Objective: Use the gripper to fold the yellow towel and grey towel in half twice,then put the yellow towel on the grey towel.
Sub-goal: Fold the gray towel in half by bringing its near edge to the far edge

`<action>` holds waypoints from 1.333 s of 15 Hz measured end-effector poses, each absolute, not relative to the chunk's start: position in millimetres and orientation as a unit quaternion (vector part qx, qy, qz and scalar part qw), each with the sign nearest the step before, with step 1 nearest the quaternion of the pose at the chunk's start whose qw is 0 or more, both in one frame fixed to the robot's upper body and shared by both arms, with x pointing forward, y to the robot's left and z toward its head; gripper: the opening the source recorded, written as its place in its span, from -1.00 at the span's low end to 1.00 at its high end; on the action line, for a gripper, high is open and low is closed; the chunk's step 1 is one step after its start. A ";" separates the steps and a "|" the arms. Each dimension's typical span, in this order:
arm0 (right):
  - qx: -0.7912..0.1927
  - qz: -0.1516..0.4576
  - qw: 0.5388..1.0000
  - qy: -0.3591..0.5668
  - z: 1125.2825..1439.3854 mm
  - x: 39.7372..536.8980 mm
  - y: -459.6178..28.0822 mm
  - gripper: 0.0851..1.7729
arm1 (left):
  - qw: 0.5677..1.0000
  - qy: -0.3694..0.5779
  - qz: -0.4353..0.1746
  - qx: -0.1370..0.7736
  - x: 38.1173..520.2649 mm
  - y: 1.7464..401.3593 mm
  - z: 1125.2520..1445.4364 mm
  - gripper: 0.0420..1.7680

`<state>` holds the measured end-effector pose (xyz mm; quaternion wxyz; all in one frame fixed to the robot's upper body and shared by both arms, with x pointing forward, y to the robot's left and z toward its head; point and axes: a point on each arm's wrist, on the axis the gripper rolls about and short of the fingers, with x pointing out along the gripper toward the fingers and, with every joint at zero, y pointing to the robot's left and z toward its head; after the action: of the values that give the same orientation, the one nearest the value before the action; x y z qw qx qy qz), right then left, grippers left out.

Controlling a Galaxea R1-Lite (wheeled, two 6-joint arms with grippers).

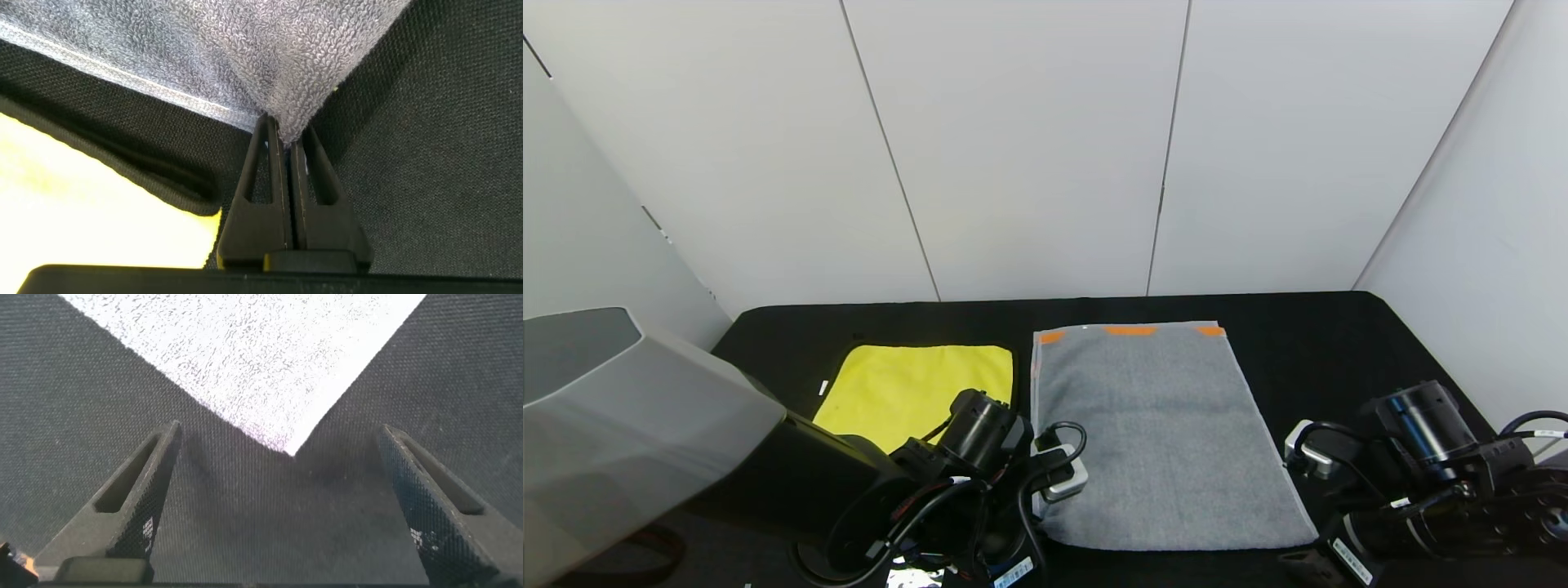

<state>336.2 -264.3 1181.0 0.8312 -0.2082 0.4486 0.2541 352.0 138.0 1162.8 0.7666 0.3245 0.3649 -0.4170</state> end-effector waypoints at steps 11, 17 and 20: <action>-0.209 0.260 0.824 0.457 1170.2 341.5 -257.5 0.61 | 0.767 0.365 -0.416 0.324 352.9 138.6 1163.0 -0.91; -0.210 0.261 0.822 0.461 1167.2 343.0 -256.6 -0.33 | 0.768 0.365 -0.416 0.324 352.3 139.1 1163.6 -0.91; -0.209 0.261 0.822 0.462 1167.0 343.2 -256.6 -0.95 | 0.768 0.365 -0.416 0.324 352.2 139.1 1163.7 -0.91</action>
<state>343.2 -256.6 1167.0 0.8215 -0.2092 0.4616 0.2611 352.2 139.1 1163.7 0.7676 0.3239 0.3646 -0.4158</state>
